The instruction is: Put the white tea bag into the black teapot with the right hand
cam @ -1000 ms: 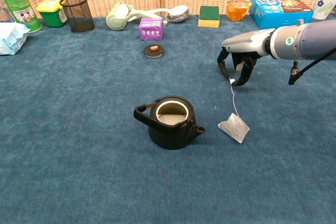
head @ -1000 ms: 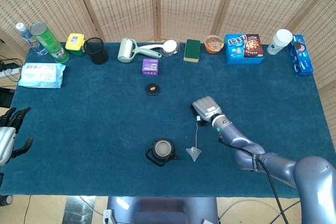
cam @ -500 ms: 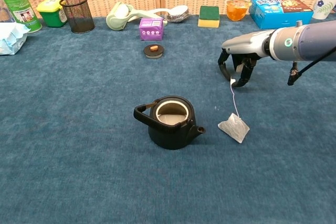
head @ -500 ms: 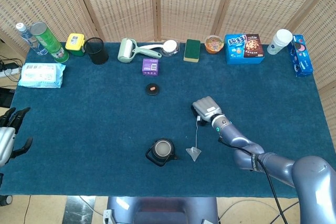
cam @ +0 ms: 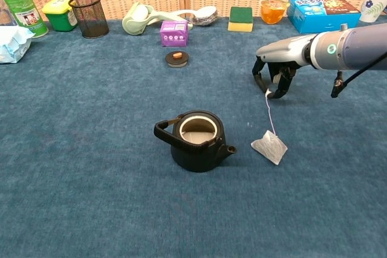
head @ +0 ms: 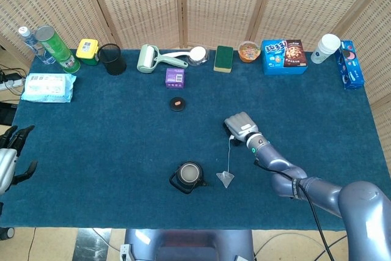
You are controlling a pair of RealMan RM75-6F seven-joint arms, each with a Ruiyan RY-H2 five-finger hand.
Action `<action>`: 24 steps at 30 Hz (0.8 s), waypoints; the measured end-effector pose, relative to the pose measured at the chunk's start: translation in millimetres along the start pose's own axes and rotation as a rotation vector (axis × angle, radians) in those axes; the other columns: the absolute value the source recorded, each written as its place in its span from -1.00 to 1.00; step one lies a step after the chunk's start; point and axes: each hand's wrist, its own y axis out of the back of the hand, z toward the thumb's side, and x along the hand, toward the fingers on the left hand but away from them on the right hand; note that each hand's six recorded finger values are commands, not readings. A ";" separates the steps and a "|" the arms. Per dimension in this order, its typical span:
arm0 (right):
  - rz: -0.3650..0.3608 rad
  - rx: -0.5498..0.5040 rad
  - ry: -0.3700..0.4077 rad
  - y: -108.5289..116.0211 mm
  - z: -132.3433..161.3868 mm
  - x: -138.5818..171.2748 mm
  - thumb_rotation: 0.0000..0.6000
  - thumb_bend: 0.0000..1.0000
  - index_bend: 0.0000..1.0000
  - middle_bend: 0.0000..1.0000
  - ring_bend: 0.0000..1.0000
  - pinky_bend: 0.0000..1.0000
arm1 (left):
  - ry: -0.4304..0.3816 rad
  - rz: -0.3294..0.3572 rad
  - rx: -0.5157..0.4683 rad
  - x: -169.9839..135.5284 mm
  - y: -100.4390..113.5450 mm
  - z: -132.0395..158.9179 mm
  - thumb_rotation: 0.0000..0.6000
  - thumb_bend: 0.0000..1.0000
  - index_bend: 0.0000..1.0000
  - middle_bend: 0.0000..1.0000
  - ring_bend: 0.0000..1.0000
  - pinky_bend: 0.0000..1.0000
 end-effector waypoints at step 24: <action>0.005 -0.006 -0.005 -3.7 0.0 -1.8 1.00 -0.03 0.14 1.00 1.00 1.00 | -0.001 0.005 0.005 -0.1 2.0 1.2 1.00 -0.09 -0.93 -0.73 -1.00 -0.76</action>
